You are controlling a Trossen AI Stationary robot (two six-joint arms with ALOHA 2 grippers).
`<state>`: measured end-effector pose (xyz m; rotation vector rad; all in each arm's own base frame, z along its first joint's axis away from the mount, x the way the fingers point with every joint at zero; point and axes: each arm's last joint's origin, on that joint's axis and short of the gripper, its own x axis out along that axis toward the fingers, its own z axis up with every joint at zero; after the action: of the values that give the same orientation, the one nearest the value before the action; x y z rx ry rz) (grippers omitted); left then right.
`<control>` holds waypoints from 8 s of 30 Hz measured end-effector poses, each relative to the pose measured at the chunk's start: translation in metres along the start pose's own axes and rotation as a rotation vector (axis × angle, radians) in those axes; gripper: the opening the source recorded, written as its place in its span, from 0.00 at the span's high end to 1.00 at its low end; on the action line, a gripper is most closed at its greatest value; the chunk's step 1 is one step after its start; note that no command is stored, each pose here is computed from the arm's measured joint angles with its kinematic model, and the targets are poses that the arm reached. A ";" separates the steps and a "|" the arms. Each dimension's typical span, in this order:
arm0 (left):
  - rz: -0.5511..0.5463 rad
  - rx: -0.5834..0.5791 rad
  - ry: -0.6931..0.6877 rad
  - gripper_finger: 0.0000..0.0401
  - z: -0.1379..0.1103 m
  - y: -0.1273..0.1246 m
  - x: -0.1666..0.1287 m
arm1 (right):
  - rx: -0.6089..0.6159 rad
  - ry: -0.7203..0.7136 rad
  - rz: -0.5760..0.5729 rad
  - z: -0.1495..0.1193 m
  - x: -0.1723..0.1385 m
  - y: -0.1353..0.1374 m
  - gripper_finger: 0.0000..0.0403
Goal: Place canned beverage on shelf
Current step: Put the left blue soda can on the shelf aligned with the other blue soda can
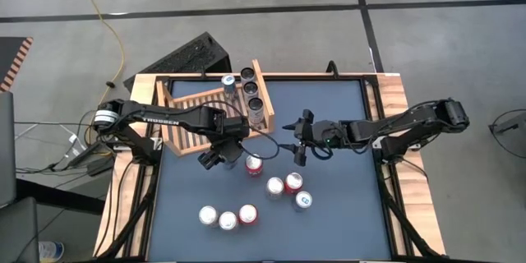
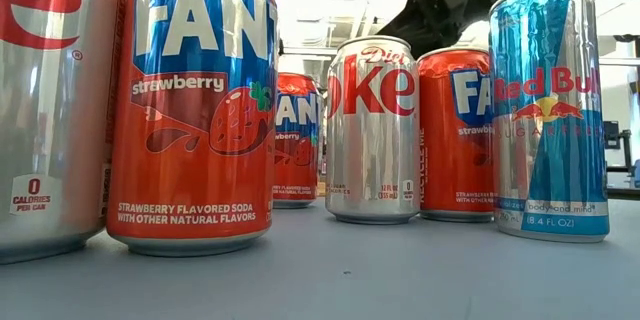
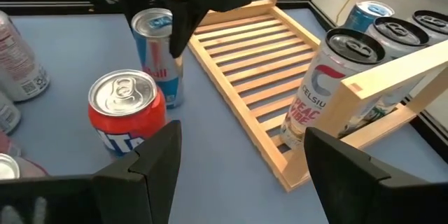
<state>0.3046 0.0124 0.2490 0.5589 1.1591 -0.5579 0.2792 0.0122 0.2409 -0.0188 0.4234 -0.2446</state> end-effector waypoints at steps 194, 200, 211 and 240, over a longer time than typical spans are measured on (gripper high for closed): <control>0.091 -1.105 0.087 0.44 0.014 -0.014 -0.016 | -0.059 0.067 0.020 -0.007 0.000 0.000 0.31; 0.084 -0.956 0.050 0.44 0.023 -0.010 -0.034 | -0.058 0.067 0.020 -0.007 0.000 0.000 0.31; 0.314 -0.753 0.110 0.44 0.022 0.006 -0.071 | -0.044 0.081 0.018 -0.008 0.000 0.000 0.31; 0.360 -0.900 0.090 0.44 -0.115 0.114 -0.085 | -0.030 0.086 -0.017 -0.008 0.003 -0.011 0.31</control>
<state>0.2767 0.1827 0.3093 0.0003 1.2210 0.3143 0.2758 0.0013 0.2336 -0.0411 0.5130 -0.2563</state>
